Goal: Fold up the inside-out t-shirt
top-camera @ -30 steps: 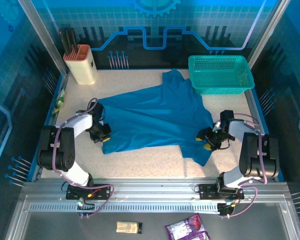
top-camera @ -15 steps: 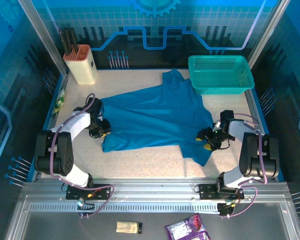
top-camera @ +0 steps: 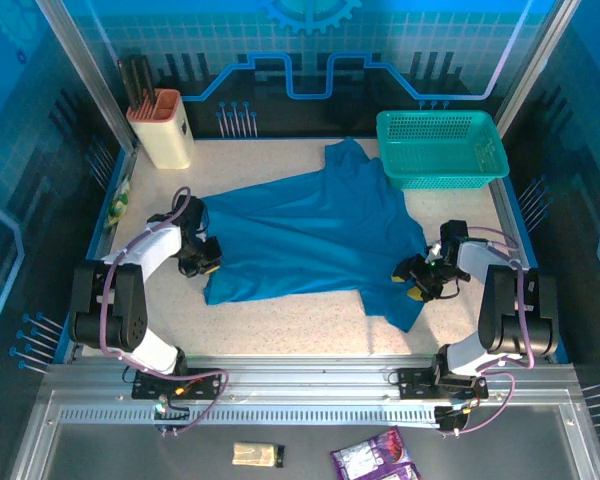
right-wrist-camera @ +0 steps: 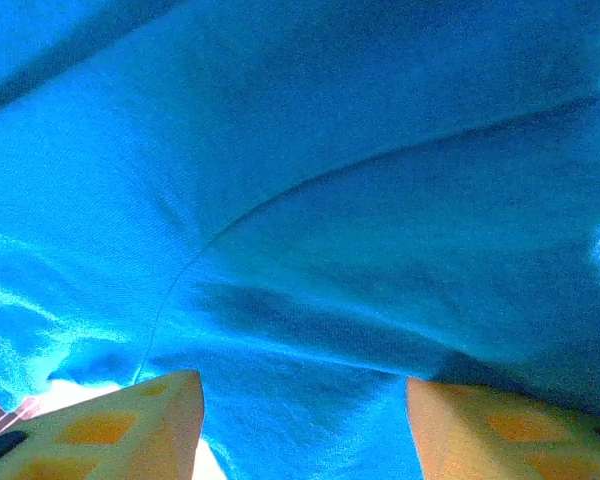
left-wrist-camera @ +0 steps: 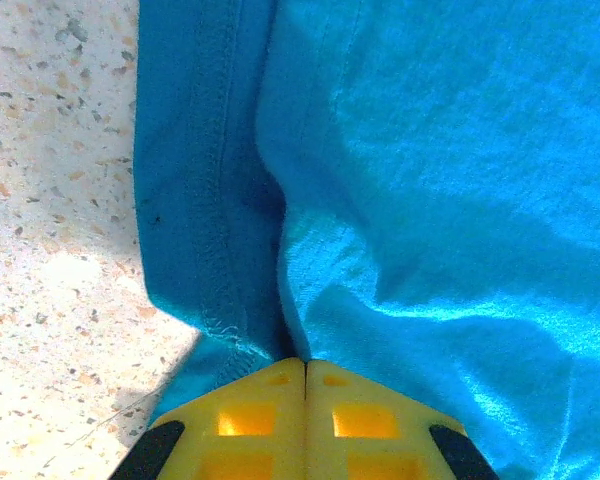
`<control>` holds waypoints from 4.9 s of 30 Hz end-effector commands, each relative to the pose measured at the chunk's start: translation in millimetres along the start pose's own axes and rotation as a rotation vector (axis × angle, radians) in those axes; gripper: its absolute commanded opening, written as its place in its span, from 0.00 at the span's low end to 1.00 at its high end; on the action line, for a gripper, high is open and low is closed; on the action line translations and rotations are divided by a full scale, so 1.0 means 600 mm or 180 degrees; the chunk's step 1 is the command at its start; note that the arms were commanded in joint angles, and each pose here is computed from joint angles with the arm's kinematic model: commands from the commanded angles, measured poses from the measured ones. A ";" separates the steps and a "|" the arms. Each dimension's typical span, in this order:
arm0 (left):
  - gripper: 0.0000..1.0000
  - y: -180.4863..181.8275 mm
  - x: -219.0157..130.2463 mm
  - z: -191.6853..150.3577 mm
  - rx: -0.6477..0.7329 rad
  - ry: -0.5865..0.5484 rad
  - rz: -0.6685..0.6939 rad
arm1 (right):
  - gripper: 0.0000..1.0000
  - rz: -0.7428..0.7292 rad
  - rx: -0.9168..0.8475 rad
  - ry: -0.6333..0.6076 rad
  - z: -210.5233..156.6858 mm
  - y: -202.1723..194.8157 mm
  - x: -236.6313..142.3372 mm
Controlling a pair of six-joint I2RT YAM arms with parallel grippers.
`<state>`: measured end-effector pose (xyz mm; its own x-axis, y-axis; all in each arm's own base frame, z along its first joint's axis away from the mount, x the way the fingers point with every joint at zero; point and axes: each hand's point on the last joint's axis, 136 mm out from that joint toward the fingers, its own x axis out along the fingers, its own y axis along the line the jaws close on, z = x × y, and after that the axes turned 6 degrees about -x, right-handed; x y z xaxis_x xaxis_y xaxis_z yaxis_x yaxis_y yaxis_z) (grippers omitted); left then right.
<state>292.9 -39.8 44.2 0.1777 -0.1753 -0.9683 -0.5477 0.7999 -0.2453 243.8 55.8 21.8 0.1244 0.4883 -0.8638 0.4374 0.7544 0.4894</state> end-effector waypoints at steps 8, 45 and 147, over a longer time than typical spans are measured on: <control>0.00 -0.028 -0.075 0.037 0.0190 -0.0356 -0.0090 | 0.58 -0.0271 0.0019 -0.0040 0.002 -0.030 -0.005; 0.33 0.000 -0.049 0.043 -0.0134 -0.0108 -0.0253 | 0.58 -0.0343 -0.0096 -0.0102 0.006 -0.024 -0.024; 0.00 0.008 0.002 -0.039 0.0393 0.0001 0.0135 | 0.58 -0.1124 -0.0282 -0.0625 0.032 -0.057 -0.104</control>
<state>268.0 -55.1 25.0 0.1156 -0.1806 -0.9767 -0.4487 0.8678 -0.2135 245.1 12.9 51.0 0.1675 0.2336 -0.9578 0.3917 0.8758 0.2821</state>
